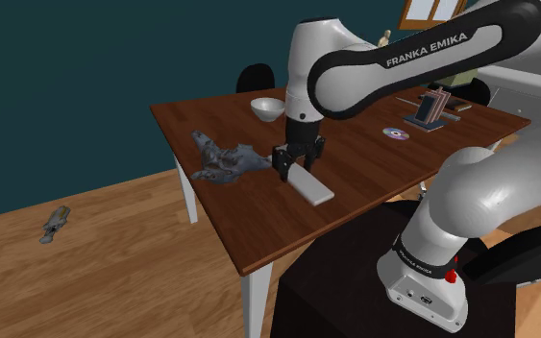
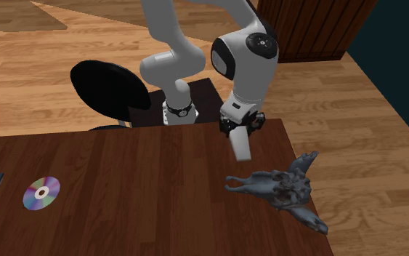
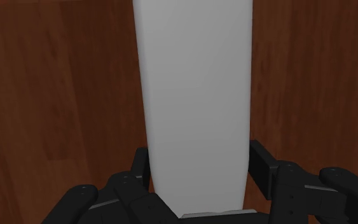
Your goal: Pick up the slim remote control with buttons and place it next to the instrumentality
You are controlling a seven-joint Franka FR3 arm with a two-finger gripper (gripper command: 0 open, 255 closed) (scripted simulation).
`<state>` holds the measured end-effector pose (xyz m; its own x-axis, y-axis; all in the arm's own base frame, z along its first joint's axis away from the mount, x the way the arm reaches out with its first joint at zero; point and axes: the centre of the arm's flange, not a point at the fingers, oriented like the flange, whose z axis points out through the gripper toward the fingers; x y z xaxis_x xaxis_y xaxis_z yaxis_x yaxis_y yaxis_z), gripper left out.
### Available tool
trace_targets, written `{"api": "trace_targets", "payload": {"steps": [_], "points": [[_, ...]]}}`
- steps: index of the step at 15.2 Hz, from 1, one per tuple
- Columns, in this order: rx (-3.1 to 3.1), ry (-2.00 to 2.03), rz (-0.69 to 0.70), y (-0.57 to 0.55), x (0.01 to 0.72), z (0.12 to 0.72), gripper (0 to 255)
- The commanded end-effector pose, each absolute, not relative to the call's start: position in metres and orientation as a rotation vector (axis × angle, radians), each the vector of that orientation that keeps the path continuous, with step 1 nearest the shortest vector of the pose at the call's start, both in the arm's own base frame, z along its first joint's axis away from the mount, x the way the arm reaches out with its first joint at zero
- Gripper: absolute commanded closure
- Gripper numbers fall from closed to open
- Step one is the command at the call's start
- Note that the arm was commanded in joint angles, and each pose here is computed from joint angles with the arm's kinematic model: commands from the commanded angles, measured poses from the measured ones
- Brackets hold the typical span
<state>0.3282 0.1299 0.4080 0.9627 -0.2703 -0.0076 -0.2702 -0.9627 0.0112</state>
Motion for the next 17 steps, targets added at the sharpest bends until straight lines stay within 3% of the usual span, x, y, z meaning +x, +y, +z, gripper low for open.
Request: {"api": "trace_targets", "payload": {"steps": [1, 17], "points": [[3.102, -0.427, -0.014, 0.117, 0.332, 0.412, 255], [3.102, -0.427, -0.014, -0.086, 0.390, 0.413, 255]]}}
